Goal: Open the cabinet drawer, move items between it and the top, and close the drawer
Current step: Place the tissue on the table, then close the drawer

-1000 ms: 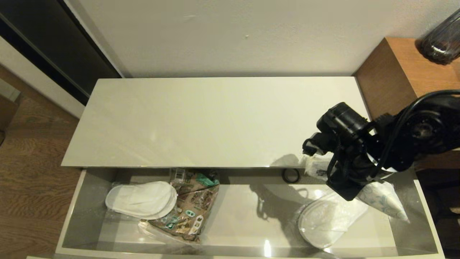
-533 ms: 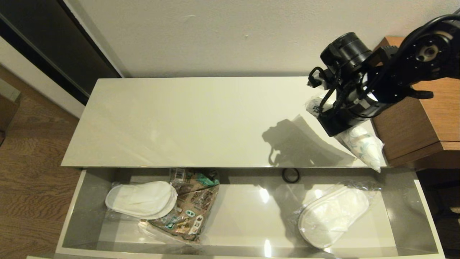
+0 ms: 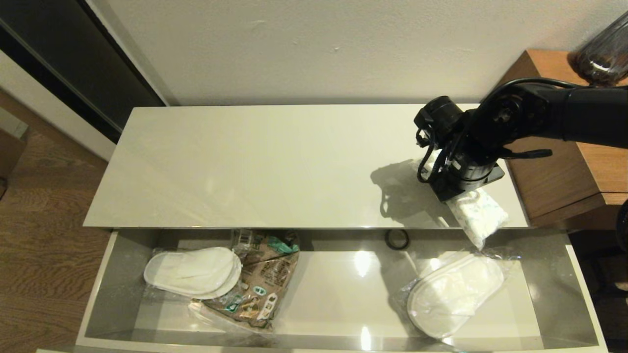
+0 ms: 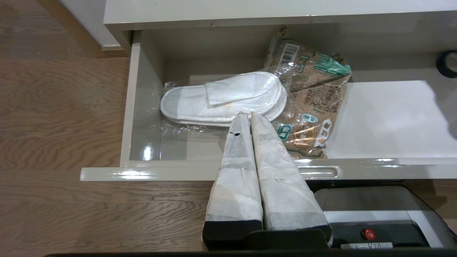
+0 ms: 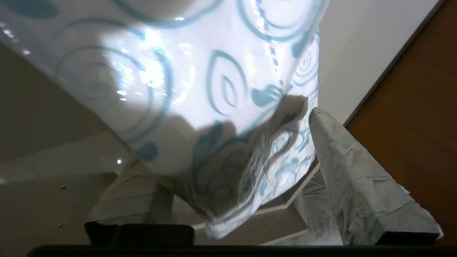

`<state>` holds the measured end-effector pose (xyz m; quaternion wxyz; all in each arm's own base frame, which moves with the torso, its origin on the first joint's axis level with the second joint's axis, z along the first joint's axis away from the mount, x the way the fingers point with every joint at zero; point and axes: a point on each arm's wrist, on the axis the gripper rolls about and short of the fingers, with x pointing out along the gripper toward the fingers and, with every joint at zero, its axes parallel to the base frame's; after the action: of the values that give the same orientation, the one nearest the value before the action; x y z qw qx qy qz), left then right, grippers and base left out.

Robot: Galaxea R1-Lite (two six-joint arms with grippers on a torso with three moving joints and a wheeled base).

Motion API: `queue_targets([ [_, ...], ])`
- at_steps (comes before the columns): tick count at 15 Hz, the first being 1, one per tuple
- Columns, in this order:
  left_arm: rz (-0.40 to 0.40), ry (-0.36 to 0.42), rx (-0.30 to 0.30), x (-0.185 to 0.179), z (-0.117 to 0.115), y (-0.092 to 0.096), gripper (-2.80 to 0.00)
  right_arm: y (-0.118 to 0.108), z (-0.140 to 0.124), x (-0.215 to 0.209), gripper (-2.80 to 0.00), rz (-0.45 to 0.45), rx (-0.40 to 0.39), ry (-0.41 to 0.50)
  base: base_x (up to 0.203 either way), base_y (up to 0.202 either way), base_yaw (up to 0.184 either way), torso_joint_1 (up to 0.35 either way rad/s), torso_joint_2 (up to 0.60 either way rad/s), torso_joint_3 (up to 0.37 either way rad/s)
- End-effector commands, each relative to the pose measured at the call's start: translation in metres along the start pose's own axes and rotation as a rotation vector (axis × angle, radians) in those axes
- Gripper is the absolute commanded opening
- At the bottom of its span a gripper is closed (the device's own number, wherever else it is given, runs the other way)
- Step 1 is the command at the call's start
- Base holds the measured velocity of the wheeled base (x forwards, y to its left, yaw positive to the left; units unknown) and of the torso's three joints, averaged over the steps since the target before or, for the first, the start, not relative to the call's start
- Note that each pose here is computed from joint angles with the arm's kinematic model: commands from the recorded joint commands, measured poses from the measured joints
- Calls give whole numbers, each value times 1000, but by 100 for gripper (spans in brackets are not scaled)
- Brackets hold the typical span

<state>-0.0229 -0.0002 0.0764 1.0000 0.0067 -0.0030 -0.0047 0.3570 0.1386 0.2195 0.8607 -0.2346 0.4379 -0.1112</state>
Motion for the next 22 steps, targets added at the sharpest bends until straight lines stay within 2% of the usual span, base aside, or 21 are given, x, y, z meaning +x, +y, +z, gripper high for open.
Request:
queue_targets([
  [1, -1, 1, 0, 0, 0, 0, -280, -9, -4, -21, 0, 13, -7, -21, 0, 0, 0, 0, 0, 0],
  [4, -1, 0, 0, 0, 0, 0, -280, -16, -10, -57, 0, 53, -17, -76, 0, 0, 0, 0, 0, 0],
  [8, 0, 0, 0, 0, 0, 0, -280, -17, -14, -84, 0, 71, -25, -149, 0, 0, 0, 0, 0, 0],
  [12, 0, 0, 0, 0, 0, 0, -280, 0, -62, -136, 0, 214, -229, -126, 0, 0, 0, 0, 0, 0],
  [16, -1, 0, 0, 0, 0, 0, -280, 18, -112, -166, 0, 289, -424, -137, 0, 0, 0, 0, 0, 0],
  [18, -1, 0, 0, 0, 0, 0, -280, 26, -122, -161, 0, 289, -456, -112, 0, 0, 0, 0, 0, 0],
  [20, -1, -1, 0, 0, 0, 0, -280, 39, -130, -160, 0, 297, -442, -97, 0, 0, 0, 0, 0, 0],
  [21, -1, 1, 0, 0, 0, 0, -280, 43, -137, -158, -46, 298, -441, -81, 0, 0, 0, 0, 0, 0],
  [22, -1, 0, 0, 0, 0, 0, -280, 46, -143, -156, -280, 295, -446, -64, 0, 0, 0, 0, 0, 0],
])
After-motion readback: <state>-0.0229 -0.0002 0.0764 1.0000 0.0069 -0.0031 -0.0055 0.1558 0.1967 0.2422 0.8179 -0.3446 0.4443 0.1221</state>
